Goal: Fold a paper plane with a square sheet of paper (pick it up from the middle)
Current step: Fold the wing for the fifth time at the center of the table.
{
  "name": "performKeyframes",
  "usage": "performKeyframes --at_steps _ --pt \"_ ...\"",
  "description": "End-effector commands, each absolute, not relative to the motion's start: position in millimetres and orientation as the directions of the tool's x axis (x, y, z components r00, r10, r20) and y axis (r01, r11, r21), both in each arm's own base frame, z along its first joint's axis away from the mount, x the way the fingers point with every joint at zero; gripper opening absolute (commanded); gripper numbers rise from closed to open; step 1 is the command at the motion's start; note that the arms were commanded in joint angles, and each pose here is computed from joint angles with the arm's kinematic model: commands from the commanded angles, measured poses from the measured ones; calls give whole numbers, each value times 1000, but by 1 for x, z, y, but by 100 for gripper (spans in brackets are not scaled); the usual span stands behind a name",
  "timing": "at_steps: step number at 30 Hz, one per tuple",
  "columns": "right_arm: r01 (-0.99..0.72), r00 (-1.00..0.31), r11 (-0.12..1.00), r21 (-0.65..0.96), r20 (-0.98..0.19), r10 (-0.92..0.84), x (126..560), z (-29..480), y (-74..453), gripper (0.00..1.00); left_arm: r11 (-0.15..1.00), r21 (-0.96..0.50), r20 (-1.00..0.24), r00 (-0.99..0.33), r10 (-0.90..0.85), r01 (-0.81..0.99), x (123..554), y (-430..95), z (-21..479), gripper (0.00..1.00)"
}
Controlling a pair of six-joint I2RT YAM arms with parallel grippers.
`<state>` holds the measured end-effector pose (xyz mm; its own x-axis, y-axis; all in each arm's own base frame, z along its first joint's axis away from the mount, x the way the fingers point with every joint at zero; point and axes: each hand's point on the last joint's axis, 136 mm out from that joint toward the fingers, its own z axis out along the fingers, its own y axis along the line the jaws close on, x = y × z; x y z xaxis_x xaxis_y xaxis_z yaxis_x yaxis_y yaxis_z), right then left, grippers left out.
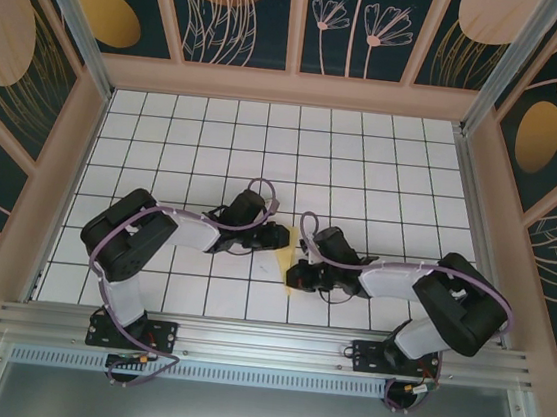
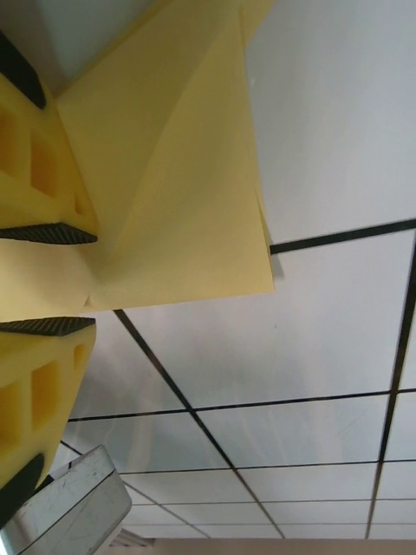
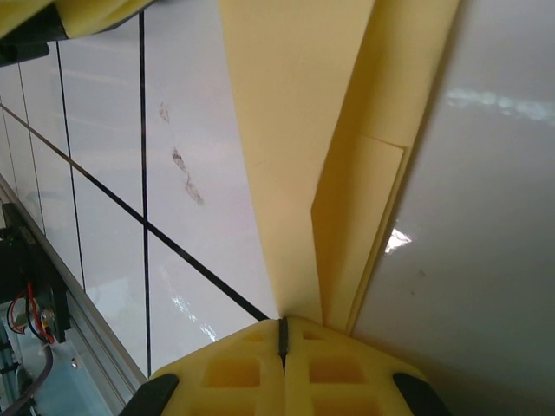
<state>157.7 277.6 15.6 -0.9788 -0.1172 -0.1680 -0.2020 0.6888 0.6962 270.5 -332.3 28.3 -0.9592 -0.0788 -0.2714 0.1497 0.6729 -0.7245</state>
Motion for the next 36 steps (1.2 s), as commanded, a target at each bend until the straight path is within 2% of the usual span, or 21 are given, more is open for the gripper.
performKeyframes --at_steps 1,5,9,19,23,29,36 --pt "-194 -979 785 588 -162 -120 164 -8 261 5 696 -697 -341 -933 -113 171 283 -325 50 36" --pt "-218 -974 782 585 -185 -132 173 -3 267 5 654 -726 -385 -914 -129 213 284 -328 81 38" --pt "-214 -975 780 588 -181 -131 175 -4 271 5 613 -757 -383 -914 -137 225 276 -327 93 33" --pt "-207 -976 774 599 -181 -121 179 -3 275 5 538 -815 -292 -954 -65 213 260 -345 74 31" --pt "-206 -976 775 597 -181 -120 179 -3 275 5 566 -810 -230 -971 -61 156 258 -344 43 30" --pt "-212 -975 767 606 -183 -124 178 4 279 6 673 -734 -193 -977 -86 85 258 -327 2 25" --pt "-274 -961 693 667 -213 -175 167 32 297 7 712 -700 -174 -980 -91 58 251 -315 -19 24"
